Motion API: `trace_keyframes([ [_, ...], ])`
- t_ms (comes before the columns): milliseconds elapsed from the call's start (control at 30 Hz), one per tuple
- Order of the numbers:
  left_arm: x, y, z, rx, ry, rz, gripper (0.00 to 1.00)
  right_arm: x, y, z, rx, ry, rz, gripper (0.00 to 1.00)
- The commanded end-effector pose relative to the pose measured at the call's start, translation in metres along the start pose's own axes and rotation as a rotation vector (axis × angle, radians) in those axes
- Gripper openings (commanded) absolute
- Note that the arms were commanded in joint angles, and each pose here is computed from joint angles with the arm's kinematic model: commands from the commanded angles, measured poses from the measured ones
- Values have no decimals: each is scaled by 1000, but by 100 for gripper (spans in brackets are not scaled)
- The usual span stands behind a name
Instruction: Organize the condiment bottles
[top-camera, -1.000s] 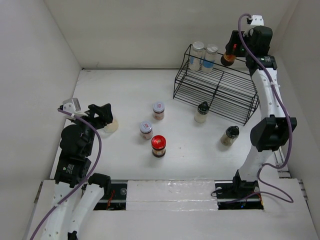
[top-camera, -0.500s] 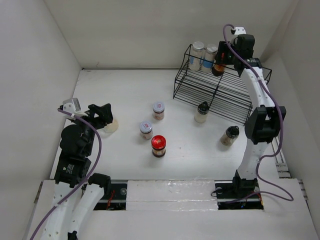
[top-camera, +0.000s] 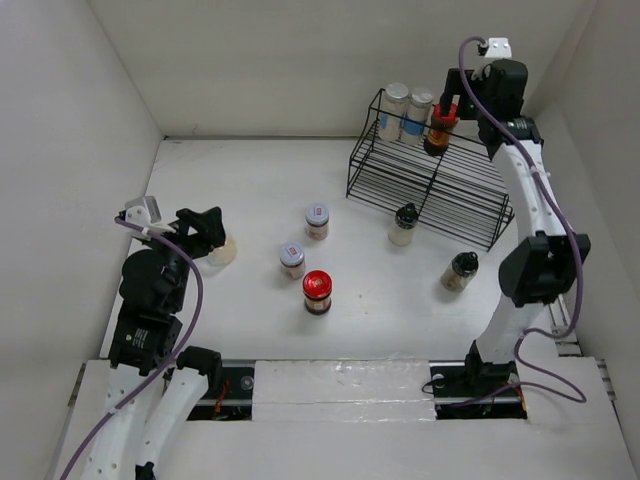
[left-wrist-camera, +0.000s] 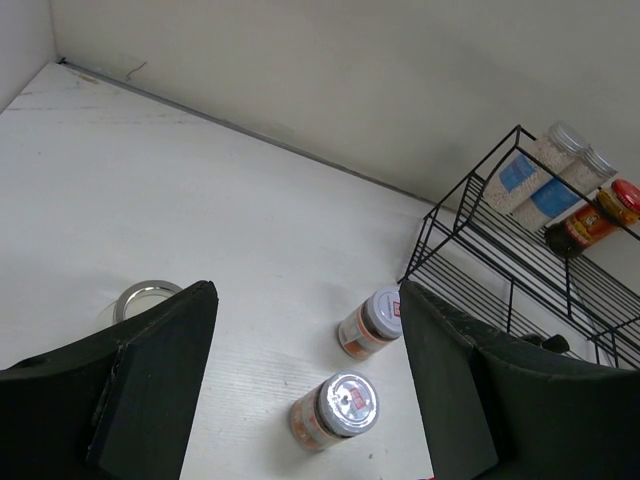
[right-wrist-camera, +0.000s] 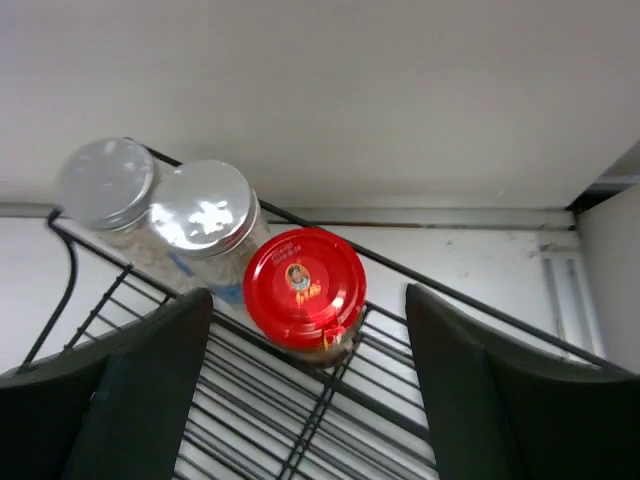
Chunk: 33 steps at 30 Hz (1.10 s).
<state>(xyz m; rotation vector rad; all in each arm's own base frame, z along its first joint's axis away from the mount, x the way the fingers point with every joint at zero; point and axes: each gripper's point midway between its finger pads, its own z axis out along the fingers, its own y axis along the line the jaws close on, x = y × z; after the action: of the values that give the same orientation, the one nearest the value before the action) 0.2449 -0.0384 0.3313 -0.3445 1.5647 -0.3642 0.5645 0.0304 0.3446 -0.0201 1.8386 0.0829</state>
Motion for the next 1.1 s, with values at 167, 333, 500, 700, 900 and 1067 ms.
trace_keyframes([
  [167,-15,-6,-3,31,-59,0,60,-19,111,-150,-281,-271,37,6],
  [333,-12,-6,-3,36,-47,2,48,94,269,-237,-752,-137,-8,65],
  [500,-11,-10,-4,54,-38,2,48,176,301,-308,-842,24,-157,100],
  [700,-12,-12,-6,69,-41,1,66,232,300,-318,-860,155,-173,100],
  [900,-6,-14,-3,81,-16,14,78,265,325,-310,-906,230,-287,100],
  [1067,-6,-14,-3,82,-16,14,78,281,350,-289,-909,261,-340,100],
])
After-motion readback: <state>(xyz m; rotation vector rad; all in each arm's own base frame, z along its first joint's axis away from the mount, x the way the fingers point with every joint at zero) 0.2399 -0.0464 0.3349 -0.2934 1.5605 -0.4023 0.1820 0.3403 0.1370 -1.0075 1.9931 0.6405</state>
